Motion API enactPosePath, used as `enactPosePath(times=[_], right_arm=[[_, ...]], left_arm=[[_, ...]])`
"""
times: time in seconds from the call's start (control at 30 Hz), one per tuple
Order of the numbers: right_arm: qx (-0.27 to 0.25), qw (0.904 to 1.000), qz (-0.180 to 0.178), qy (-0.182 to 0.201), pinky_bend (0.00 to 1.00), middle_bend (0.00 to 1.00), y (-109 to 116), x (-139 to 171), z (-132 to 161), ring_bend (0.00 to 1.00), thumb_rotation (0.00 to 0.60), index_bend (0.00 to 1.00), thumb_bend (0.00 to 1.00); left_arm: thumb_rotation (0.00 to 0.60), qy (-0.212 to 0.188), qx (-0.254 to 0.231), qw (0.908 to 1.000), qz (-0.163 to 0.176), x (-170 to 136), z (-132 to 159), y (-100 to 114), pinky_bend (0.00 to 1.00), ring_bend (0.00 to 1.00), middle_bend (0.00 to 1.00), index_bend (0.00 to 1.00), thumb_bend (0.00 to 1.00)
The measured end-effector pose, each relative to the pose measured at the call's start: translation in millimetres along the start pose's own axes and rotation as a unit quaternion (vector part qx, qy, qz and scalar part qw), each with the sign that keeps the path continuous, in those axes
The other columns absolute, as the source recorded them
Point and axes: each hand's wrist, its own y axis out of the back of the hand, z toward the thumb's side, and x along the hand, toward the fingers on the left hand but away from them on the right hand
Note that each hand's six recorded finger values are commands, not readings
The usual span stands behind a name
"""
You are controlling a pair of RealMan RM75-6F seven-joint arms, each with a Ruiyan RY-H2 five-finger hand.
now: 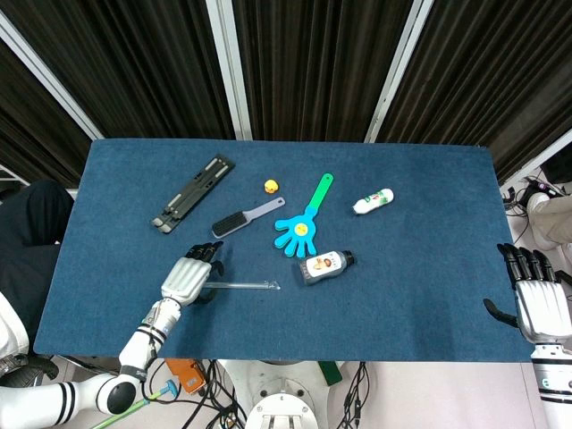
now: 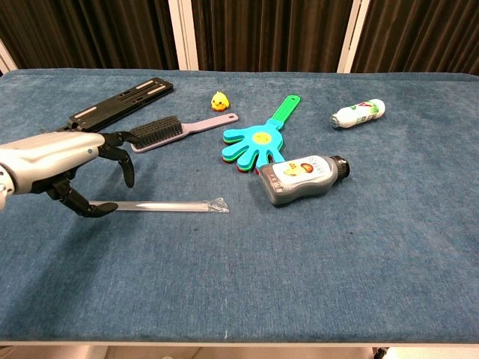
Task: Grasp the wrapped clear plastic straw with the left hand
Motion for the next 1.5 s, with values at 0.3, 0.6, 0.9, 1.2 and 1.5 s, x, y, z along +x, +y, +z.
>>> enactPosePath(times=[0.3, 0.6, 0.9, 1.2, 1.5], right_arm=[[0.0, 1.0, 0.0, 0.0, 0.12, 0.16, 0, 0, 0, 0.14, 0.6, 0.12, 0.31], [0.0, 1.0, 0.0, 0.0, 0.12, 0.16, 0, 0, 0, 0.14, 0.6, 0.12, 0.31], [0.0, 1.0, -0.001, 0.001, 0.12, 0.16, 0, -1, 0, 0.14, 0.6, 0.12, 0.31], [0.0, 1.0, -0.001, 0.001, 0.12, 0.16, 0, -1, 1, 0.14, 0.6, 0.12, 0.31], [-0.001, 1.0, 0.002, 0.001, 0.12, 0.16, -1, 0, 1, 0.14, 0.6, 0.12, 0.31]], left_arm=[[0.6, 0.0, -0.002, 0.9999, -0.015, 9, 2, -12, 0.1, 0.0, 0.03, 0.43, 0.32], [0.6, -0.004, -0.003, 0.9998, -0.019, 13, 5, -16, 0.1, 0.0, 0.04, 0.46, 0.35], [0.6, -0.011, -0.011, 0.9997, -0.016, 14, 8, -17, 0.1, 0.0, 0.11, 0.55, 0.39], [0.6, -0.012, -0.021, 0.9996, -0.015, 12, 5, -12, 0.1, 0.0, 0.15, 0.6, 0.46], [0.6, -0.008, 0.012, 0.9996, 0.023, 2, 0, 37, 0.1, 0.0, 0.16, 0.6, 0.46]])
